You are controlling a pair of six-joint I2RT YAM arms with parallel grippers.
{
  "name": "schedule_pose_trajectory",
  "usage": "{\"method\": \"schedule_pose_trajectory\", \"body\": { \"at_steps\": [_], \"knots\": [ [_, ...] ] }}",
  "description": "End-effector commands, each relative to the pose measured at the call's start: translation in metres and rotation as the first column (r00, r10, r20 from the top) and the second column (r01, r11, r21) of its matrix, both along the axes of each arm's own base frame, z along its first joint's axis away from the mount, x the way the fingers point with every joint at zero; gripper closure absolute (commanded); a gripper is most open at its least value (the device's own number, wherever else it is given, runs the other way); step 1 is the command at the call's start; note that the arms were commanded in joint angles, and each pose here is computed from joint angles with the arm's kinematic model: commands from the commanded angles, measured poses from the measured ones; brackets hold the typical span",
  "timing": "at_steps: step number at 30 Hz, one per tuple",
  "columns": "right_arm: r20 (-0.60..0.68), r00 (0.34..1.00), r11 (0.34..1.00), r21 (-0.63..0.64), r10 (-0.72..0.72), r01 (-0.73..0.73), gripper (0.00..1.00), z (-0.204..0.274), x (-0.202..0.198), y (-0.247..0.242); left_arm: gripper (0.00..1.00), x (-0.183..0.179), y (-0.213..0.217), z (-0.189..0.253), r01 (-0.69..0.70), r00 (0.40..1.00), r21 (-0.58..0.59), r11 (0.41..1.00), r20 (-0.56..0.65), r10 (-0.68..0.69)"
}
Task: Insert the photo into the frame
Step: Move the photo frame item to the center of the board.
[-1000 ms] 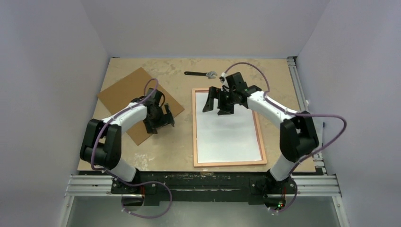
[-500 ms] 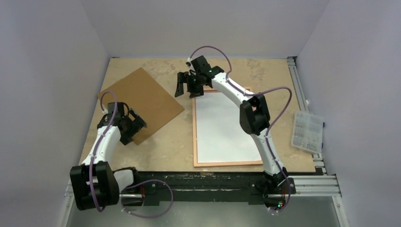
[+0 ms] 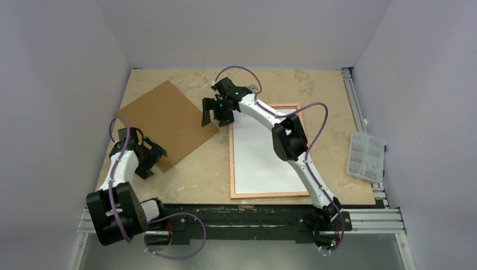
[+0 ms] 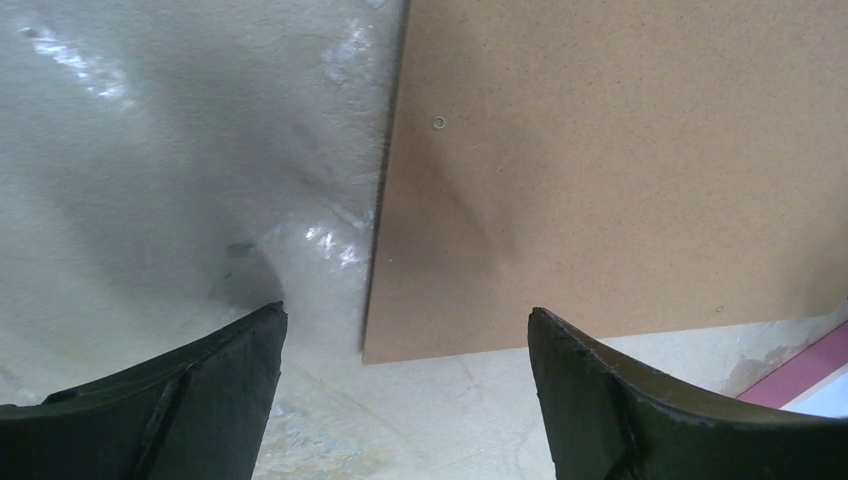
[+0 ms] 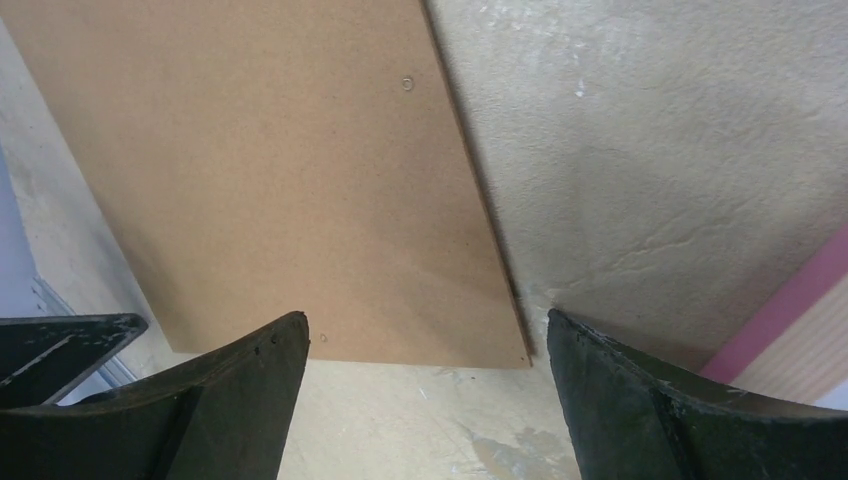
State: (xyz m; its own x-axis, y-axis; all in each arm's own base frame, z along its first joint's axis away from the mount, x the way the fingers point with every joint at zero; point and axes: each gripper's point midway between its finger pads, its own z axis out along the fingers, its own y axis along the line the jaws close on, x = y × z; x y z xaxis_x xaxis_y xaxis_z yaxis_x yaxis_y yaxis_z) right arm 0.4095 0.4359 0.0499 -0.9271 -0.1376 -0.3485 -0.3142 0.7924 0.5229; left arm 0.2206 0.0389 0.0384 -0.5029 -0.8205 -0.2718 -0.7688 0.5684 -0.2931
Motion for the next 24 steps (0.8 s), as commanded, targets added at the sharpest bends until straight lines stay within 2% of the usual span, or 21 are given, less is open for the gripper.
{"method": "schedule_pose_trajectory", "body": {
  "at_steps": [1,4,12,17,24],
  "knots": [
    [0.008,1.000,0.999,-0.040,0.012,-0.012,0.12,-0.014,-0.007,0.006,0.13,0.019,-0.005,-0.006,0.030,0.998,-0.056,0.998,0.048,-0.027],
    [-0.013,0.999,0.999,-0.021,0.040,-0.040,0.13,-0.015,-0.018,0.013,0.13,0.025,-0.008,-0.008,0.037,0.997,-0.082,0.996,0.064,-0.032],
    [-0.047,0.993,0.989,0.115,0.104,-0.098,0.15,0.021,-0.055,0.021,0.13,0.038,-0.021,-0.005,0.103,0.987,-0.141,0.985,0.138,-0.084],
    [-0.001,0.992,0.972,0.201,0.129,-0.126,0.15,0.070,-0.071,0.018,0.13,0.035,-0.034,-0.005,0.158,0.980,-0.184,0.970,0.149,-0.131],
    [0.045,0.982,0.946,0.262,0.183,-0.189,0.15,0.124,-0.112,-0.001,0.13,0.020,-0.068,-0.005,0.263,0.961,-0.176,0.949,0.131,-0.242]
  ]
}}
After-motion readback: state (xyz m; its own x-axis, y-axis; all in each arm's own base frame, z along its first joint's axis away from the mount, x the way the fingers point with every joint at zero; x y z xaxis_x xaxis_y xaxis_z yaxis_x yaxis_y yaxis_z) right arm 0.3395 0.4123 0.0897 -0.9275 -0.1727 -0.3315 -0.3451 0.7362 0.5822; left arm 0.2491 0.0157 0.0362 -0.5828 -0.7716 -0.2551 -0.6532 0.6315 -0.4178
